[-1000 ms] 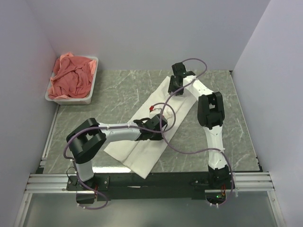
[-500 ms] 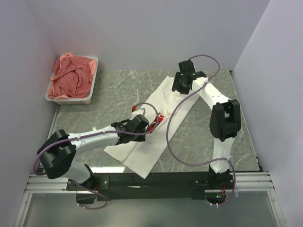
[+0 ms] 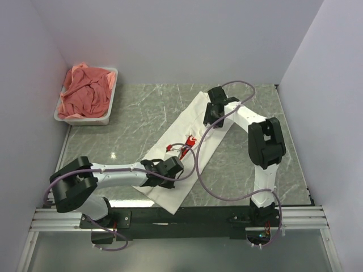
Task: Fold and stack the t-shirts
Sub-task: Fold the tshirt
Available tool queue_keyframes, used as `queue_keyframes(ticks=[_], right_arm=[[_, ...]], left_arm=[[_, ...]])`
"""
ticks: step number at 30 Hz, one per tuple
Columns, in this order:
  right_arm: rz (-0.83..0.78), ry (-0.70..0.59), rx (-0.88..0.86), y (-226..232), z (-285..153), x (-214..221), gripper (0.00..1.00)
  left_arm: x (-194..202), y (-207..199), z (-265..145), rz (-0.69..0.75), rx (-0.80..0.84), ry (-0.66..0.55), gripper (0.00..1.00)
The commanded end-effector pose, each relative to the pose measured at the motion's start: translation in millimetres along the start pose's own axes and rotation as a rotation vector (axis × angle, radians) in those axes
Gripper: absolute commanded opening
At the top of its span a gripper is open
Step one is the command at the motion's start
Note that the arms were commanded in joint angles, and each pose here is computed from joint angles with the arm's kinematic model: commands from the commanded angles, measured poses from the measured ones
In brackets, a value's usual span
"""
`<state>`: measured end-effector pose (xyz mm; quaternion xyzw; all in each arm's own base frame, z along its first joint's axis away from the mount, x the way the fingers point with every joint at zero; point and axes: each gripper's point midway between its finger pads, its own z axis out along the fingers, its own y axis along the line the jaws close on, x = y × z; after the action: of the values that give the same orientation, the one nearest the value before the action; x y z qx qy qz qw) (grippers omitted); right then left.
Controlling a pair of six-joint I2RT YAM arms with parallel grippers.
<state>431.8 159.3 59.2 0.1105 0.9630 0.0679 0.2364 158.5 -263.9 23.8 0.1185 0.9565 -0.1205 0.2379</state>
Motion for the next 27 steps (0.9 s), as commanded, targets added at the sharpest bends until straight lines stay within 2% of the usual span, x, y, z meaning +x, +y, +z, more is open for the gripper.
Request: queue_keyframes(ticks=[1, 12, 19, 27], right_arm=[[-0.021, -0.021, 0.032, -3.1, 13.9, -13.7, 0.53], [-0.045, 0.009, 0.095, -24.9, 42.4, -42.9, 0.53], [-0.065, -0.009, 0.087, -25.0, 66.3, -78.5, 0.54], [-0.059, 0.026, 0.030, -17.3, 82.8, -90.8, 0.52]], left_arm=[[9.5, -12.4, 8.2, 0.002, -0.002, 0.007, 0.13], [19.7, -76.2, 25.4, 0.017, 0.101, 0.049, 0.11], [-2.2, -126.4, 34.0, 0.003, 0.209, 0.036, 0.11], [-31.2, -166.3, 26.5, 0.007, 0.288, 0.006, 0.14]])
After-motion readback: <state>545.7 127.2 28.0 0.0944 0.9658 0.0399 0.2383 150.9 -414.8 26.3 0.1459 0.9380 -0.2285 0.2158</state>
